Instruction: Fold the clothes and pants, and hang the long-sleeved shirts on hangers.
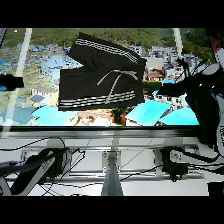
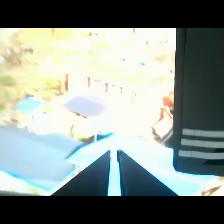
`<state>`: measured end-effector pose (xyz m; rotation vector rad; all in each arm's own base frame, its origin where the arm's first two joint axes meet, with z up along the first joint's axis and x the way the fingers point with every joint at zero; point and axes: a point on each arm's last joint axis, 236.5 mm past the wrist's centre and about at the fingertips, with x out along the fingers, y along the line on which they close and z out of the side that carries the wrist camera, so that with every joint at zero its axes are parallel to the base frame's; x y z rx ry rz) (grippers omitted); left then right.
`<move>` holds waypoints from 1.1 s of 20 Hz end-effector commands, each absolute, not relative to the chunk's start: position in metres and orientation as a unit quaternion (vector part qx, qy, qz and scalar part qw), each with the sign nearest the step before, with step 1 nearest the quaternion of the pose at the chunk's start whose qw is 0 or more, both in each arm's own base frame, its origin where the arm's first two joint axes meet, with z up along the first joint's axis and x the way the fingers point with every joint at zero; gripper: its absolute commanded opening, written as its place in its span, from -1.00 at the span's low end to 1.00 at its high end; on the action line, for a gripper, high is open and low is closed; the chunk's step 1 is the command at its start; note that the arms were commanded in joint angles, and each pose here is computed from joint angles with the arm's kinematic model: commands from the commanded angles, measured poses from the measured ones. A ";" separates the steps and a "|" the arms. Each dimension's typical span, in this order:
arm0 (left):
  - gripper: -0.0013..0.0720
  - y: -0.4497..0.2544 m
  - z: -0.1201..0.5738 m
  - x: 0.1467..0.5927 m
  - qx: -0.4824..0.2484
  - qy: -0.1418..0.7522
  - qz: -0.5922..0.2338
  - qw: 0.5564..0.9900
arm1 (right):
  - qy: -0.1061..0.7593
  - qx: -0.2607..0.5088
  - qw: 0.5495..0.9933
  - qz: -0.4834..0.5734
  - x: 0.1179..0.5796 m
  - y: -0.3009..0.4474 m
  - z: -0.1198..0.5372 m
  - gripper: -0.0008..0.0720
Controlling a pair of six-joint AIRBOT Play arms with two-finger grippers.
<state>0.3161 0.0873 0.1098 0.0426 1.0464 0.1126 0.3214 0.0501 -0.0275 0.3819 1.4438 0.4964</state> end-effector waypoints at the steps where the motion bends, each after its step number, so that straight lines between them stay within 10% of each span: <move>1: 0.34 0.089 0.027 0.275 -0.118 0.564 0.062 0.815 | 0.638 0.251 0.699 0.204 0.306 0.081 -0.077 0.59; 2: 0.85 0.088 0.006 0.261 -0.132 0.583 0.065 0.799 | 0.630 0.258 0.707 0.195 0.310 0.085 -0.083 0.59; 14: 0.76 0.047 -0.094 0.266 -0.262 0.635 0.011 0.727 | 0.646 0.364 0.649 0.169 0.332 0.123 -0.120 0.53; 17: 0.77 0.028 -0.110 0.283 -0.301 0.622 -0.032 0.722 | 0.636 0.355 0.666 0.158 0.340 0.121 -0.125 0.03; 20: 0.77 0.023 -0.118 0.299 -0.318 0.602 -0.046 0.730 | 0.627 0.326 0.683 0.181 0.342 0.120 -0.126 -0.92; 22: 0.77 0.028 -0.126 0.306 -0.326 0.595 -0.033 0.734 | 0.623 0.312 0.691 0.193 0.343 0.119 -0.126 -0.92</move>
